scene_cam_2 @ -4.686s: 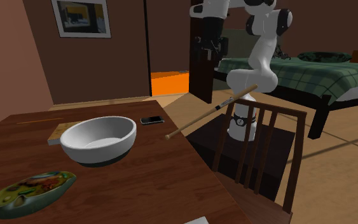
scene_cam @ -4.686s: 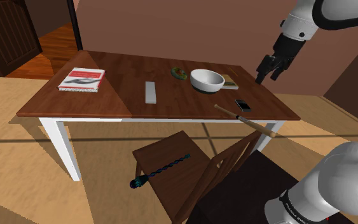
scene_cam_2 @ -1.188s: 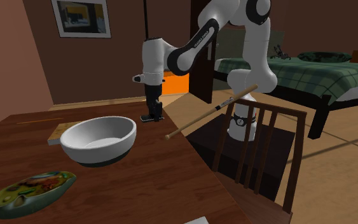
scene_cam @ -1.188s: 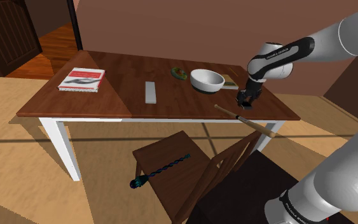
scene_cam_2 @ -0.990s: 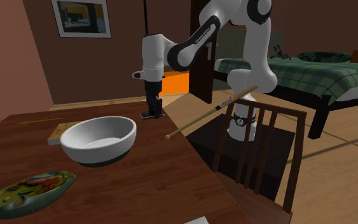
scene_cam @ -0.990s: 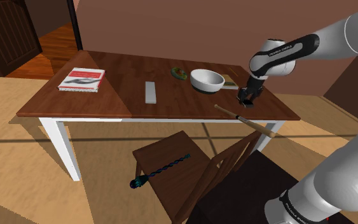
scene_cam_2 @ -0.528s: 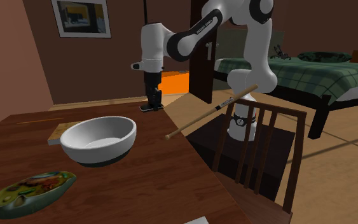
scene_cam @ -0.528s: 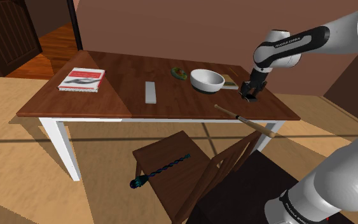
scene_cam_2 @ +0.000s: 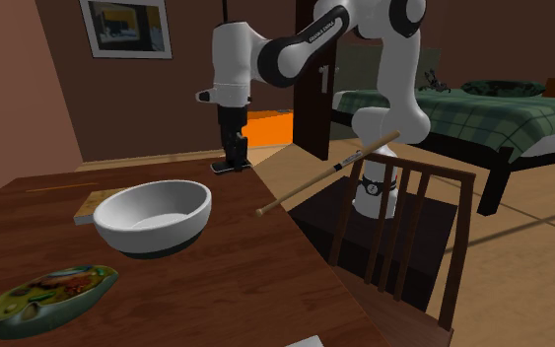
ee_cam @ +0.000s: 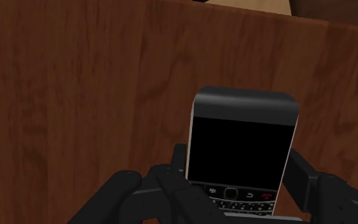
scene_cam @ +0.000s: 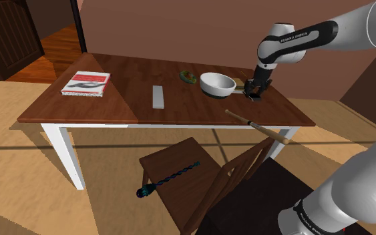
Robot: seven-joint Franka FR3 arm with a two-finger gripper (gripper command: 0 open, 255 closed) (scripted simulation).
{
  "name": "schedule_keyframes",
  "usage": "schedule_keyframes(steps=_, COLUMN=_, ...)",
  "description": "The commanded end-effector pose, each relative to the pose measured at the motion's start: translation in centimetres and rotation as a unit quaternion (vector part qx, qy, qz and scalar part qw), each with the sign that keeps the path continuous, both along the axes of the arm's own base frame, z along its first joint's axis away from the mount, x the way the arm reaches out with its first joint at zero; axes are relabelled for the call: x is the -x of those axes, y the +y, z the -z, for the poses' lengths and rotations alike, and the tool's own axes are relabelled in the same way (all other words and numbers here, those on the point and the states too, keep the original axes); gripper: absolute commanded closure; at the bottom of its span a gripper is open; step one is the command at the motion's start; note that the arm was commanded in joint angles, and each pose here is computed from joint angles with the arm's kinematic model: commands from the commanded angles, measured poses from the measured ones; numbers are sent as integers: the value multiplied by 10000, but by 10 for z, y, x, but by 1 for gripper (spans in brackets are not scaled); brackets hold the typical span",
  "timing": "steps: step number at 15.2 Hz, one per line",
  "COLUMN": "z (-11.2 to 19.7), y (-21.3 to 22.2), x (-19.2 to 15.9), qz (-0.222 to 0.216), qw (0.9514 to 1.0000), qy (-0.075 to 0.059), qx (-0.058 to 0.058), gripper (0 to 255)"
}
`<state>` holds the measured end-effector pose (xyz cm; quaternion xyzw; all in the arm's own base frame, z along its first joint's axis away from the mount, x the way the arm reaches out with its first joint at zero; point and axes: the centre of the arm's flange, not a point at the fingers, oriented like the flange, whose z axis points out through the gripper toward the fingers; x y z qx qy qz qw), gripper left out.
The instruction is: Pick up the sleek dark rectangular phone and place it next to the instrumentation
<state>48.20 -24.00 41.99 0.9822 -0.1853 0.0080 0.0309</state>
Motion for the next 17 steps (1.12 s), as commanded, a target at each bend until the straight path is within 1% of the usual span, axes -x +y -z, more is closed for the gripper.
schedule_keyframes(steps=1, z=0, y=15, x=-22, qz=3, qw=10000, qy=1, qx=-1, gripper=255)
schedule_keyframes(steps=17, z=0, y=140, x=-192, qz=3, qw=10000, qy=1, qx=-1, gripper=255)
